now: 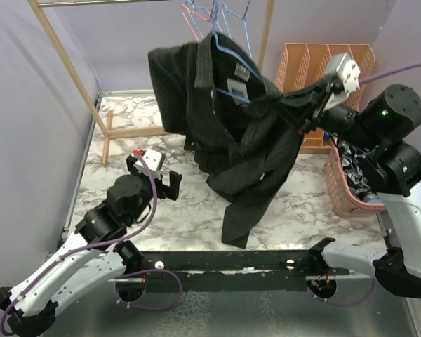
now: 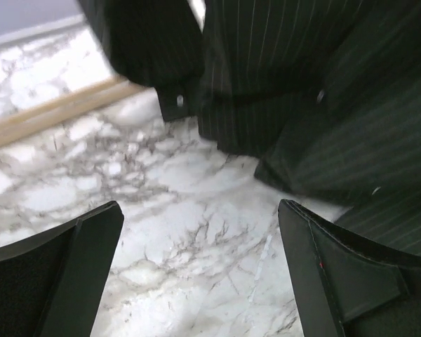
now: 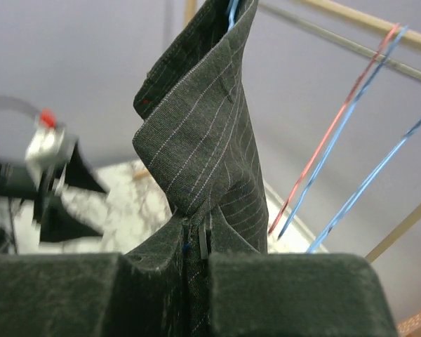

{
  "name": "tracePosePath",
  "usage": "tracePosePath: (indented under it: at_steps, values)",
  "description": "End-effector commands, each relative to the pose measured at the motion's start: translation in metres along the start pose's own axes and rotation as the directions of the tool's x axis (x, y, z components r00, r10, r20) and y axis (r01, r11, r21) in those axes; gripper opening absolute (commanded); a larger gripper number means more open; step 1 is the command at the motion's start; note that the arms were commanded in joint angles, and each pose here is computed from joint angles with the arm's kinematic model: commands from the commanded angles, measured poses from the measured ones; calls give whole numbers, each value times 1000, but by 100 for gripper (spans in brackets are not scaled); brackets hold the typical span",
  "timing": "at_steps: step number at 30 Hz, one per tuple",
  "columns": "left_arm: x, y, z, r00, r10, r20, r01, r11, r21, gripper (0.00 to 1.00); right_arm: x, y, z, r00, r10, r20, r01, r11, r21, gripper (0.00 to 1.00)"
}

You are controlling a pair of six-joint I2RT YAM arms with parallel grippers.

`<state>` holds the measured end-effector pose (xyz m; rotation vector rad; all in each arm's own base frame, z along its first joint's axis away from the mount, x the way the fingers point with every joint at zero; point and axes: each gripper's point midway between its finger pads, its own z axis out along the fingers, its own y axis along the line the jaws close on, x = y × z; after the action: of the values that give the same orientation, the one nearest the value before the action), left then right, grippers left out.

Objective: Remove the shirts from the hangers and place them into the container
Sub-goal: Pick up the hanger from the clothesline.

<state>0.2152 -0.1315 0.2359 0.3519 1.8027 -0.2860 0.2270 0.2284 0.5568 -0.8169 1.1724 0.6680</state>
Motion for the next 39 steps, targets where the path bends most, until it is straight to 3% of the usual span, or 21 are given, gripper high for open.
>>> tracePosePath:
  at_steps: [1, 5, 10, 17, 35, 37, 39]
  values:
    - [-100, -10, -25, 982, -8, 188, -7, 997, 81, 95, 37, 37, -29, 997, -29, -78, 17, 990, -143, 1]
    - [-159, -29, -44, 969, 27, 247, -75, 980, 186, 86, 77, 65, -61, 991, -14, -130, -14, 978, -207, 1]
    - [-182, -46, -43, 968, 90, 235, -152, 954, 260, 78, 110, 83, -87, 982, 22, -190, -68, 969, -238, 1]
    - [-147, -69, -28, 975, 166, 150, -211, 905, 370, 80, 109, 94, -107, 982, 35, -183, -85, 959, -269, 1]
    - [-107, -78, 2, 969, 219, 114, -246, 890, 384, 82, 102, 108, -123, 986, 57, -160, -107, 939, -327, 1]
    - [-101, -79, 8, 968, 225, 109, -250, 890, 382, 76, 102, 108, -125, 986, 56, -158, -106, 939, -326, 1]
    - [-100, -78, 12, 967, 230, 113, -256, 892, 373, 58, 103, 107, -125, 985, 59, -162, -109, 941, -321, 1]
